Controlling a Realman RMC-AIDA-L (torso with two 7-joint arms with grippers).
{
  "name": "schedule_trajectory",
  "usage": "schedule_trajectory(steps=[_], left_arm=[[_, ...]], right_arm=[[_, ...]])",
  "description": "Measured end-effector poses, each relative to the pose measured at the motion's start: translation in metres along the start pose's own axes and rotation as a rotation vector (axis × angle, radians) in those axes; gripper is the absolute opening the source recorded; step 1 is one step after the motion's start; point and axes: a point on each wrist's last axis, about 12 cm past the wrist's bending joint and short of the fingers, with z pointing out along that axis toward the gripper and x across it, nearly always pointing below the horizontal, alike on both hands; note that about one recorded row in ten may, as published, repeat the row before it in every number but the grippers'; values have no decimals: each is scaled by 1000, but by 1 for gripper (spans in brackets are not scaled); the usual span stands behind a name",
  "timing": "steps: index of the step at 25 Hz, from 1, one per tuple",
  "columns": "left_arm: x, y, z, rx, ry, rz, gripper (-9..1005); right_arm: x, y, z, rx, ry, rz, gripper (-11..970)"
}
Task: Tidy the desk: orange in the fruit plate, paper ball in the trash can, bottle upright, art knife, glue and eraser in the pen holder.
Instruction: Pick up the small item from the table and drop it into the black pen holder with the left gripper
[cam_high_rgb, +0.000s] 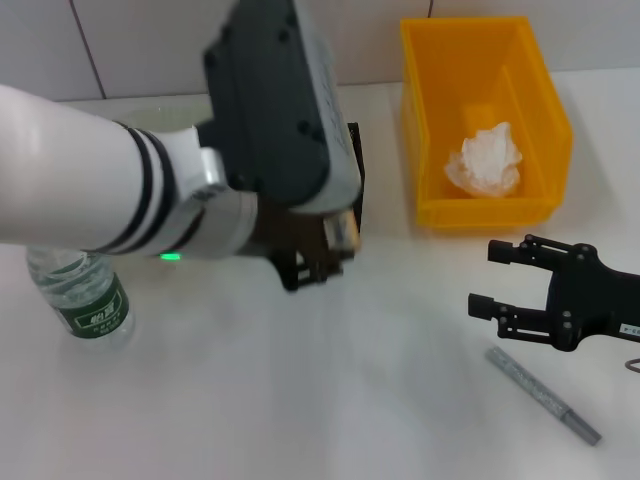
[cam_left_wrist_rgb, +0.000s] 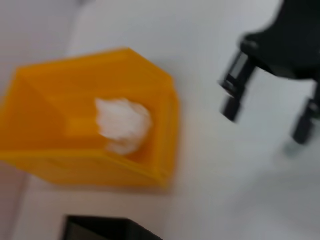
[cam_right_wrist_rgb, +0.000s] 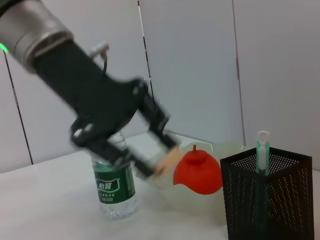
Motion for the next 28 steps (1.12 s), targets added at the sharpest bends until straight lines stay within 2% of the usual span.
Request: schedule_trajectory(steps=[4,14,23,28], left_arm=[[3,7,-2,-108,-94,-35,401],[19,23,19,-248,-206,-153,406],[31,33,56,-276,-207,-196,420],[36,37,68,-288,-192,-203,428]], right_arm=[[0,0,-2,6,-7,4,762],[-1,1,-3,7,-21,13,762],[-1,0,-5,20,-31,15,762],[-2,-1,-6,28,-35,15,762]])
